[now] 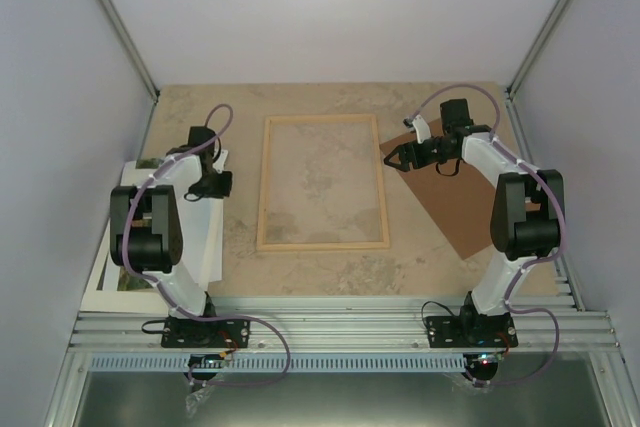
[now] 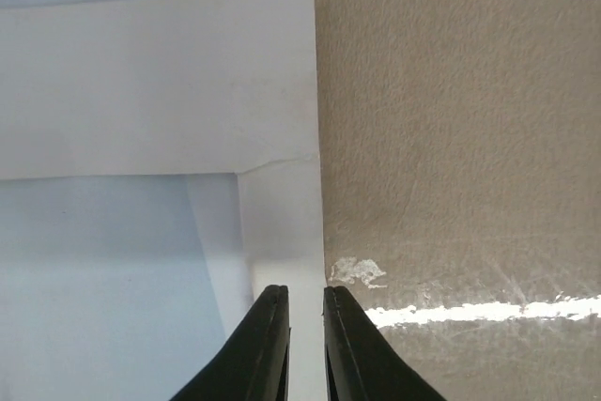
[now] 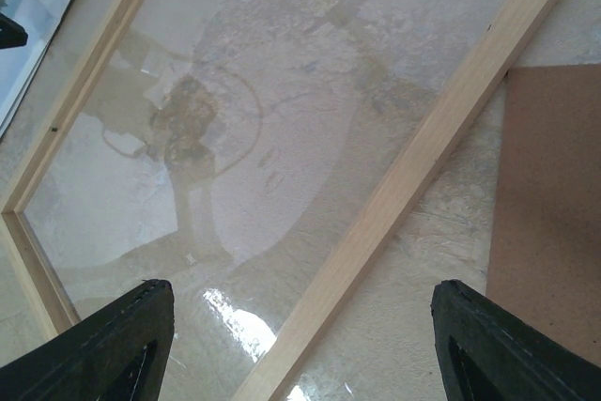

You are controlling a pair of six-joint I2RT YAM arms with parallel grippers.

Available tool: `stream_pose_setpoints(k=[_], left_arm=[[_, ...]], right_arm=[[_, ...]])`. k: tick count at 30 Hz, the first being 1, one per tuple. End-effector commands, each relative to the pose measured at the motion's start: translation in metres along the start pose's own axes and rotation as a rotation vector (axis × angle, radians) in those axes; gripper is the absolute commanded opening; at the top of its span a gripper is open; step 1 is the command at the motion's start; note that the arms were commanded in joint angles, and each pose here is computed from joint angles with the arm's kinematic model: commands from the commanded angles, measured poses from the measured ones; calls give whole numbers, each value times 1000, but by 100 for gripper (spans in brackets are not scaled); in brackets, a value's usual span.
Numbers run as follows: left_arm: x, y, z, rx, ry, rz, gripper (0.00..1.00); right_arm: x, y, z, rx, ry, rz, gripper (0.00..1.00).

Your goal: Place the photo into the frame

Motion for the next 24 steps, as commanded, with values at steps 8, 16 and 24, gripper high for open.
stream_pose_setpoints(k=[8,16,24], left_arm=[[14,0,-33,0,-100,-22,20],[3,7,-35,38,-49,84,22],[23,-8,-51,-27,-215,-92,59]], right_arm=[[2,2,-3,5,-18,-2,76],[5,4,-2,12,-16,10,76],[3,3,0,6,-11,13,76]])
Point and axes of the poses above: each gripper's point midway between its finger pads, its own x axis back along the fingers, its own y axis along the line the jaws close on, z = x × y, the point moved 6 cm from there along x, back along the fingers, and after that the axes turned 13 degrees about x, right-handed, at the moved point
